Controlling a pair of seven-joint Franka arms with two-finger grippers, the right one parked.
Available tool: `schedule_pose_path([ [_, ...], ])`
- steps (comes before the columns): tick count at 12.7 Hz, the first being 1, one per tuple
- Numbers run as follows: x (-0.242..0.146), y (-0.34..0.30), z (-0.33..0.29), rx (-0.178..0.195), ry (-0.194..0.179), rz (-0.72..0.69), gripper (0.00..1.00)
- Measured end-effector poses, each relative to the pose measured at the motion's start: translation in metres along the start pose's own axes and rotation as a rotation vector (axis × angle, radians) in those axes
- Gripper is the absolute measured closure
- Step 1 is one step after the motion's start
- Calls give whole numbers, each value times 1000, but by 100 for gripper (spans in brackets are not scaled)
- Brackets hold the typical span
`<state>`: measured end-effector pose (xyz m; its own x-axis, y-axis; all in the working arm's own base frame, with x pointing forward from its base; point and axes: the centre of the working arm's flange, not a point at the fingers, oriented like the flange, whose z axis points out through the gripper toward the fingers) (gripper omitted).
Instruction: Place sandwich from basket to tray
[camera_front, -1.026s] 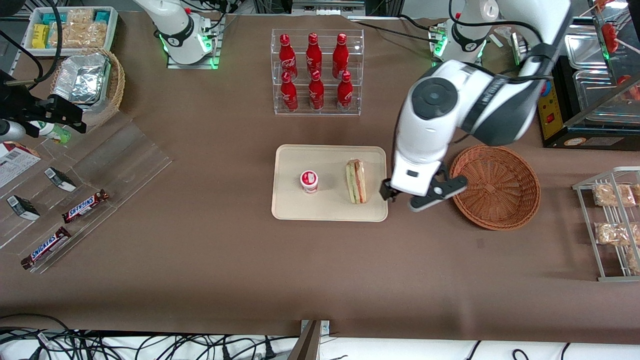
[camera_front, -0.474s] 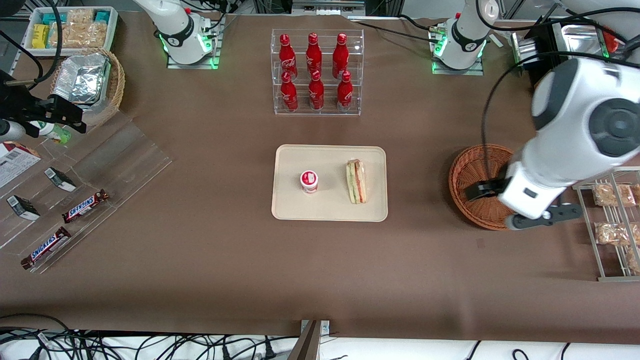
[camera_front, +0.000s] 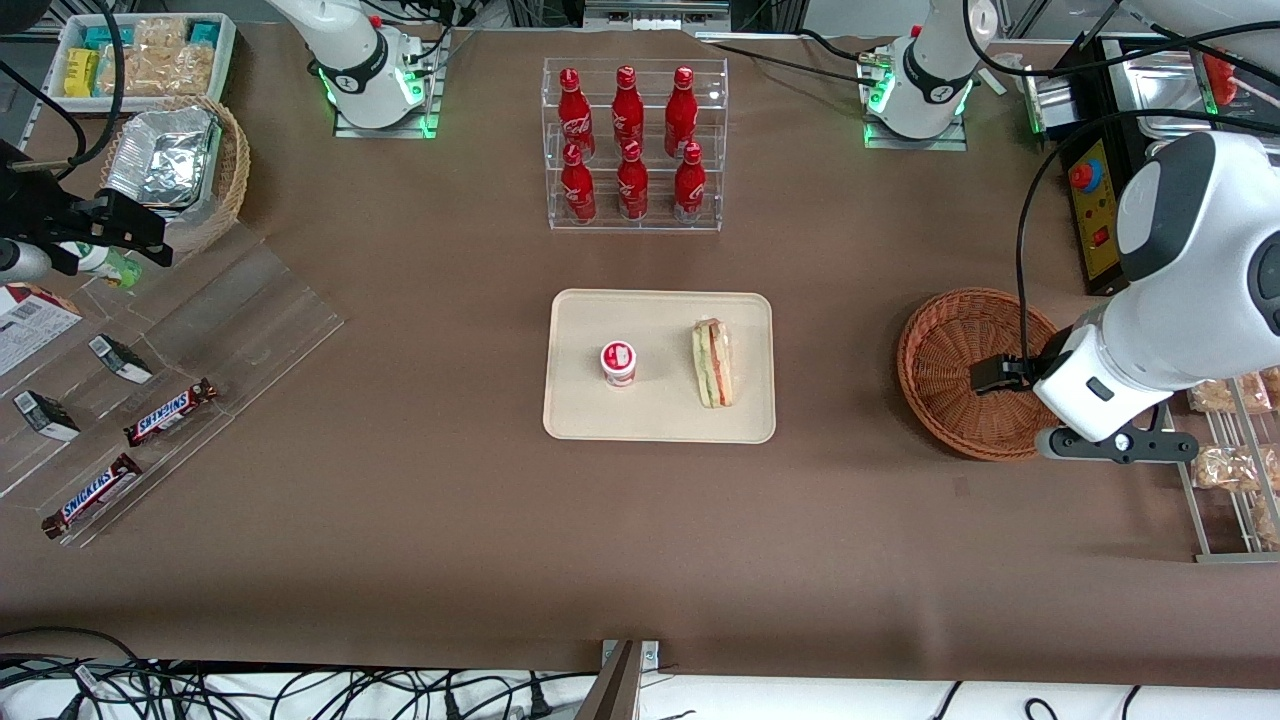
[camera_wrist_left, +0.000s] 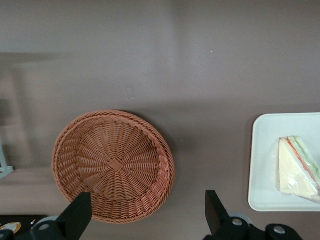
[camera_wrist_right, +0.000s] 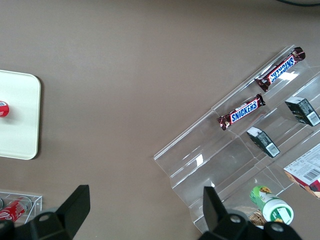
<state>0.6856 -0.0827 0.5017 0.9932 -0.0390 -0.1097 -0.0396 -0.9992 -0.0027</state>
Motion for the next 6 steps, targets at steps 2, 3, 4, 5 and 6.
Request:
schedule_pose_path([
  [2, 4, -22, 8, -62, -17, 25, 0],
  [3, 5, -28, 11, -72, -20, 36, 0],
  [4, 6, -30, 12, -74, -21, 40, 0],
  [5, 6, -30, 12, -74, -21, 40, 0],
  [6, 6, -30, 12, -74, -21, 40, 0],
])
